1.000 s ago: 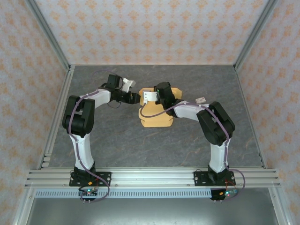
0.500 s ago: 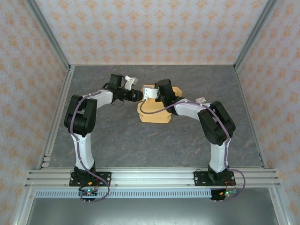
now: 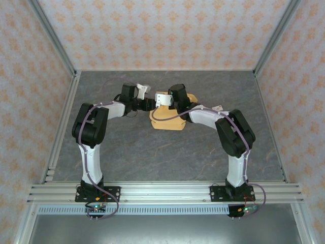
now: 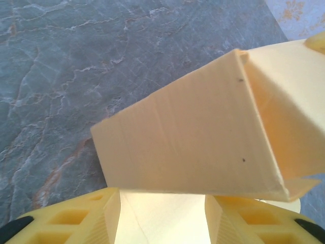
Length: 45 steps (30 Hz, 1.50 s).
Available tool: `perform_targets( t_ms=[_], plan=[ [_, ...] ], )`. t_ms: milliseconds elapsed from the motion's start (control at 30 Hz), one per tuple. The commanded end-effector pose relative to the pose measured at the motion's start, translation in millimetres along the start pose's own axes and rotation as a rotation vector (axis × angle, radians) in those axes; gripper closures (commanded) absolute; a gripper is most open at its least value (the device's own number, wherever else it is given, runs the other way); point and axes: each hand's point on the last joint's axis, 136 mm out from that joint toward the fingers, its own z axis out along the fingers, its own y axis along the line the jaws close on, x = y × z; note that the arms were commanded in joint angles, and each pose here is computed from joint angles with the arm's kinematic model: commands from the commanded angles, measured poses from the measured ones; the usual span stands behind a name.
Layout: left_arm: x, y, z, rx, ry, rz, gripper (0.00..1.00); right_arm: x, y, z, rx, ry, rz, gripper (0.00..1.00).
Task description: Fold the paper box
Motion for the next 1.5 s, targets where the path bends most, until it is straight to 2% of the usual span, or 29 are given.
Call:
perform_targets(
  t_ms=[0,167,300,533,833,1100,1333,1467],
  plan=[
    [-36.5,-0.5,-8.9,-0.039,-0.159,0.075,0.51,-15.6,13.2,-5.2,-0.100,-0.059,0.003,1.00],
    [-40.2,-1.4,-10.4,-0.031,-0.212,0.095,0.51,-13.5,15.8,-1.1,-0.112,-0.054,-0.004,1.00],
    [-40.7,-3.9,-9.4,-0.014,-0.212,0.121,0.50,-9.5,15.0,3.2,-0.116,-0.045,-0.002,1.00],
    [-33.7,-6.1,-6.3,-0.001,-0.140,0.138,0.49,-2.0,6.2,18.9,-0.082,-0.005,0.010,1.00],
    [-27.7,-8.3,-0.1,0.034,-0.064,0.144,0.47,-0.8,8.1,35.2,-0.014,-0.050,-0.040,1.00],
    [-30.8,-2.1,2.3,0.011,-0.066,0.136,0.47,-4.9,8.2,35.9,0.009,-0.094,-0.038,1.00],
    [-29.4,4.8,-1.3,-0.038,-0.086,0.103,0.52,-4.5,5.9,36.1,0.019,-0.091,-0.036,1.00],
    [-21.7,12.9,-0.8,-0.095,-0.054,0.062,0.53,-5.7,4.4,34.8,0.018,-0.093,-0.039,1.00]
  ],
)
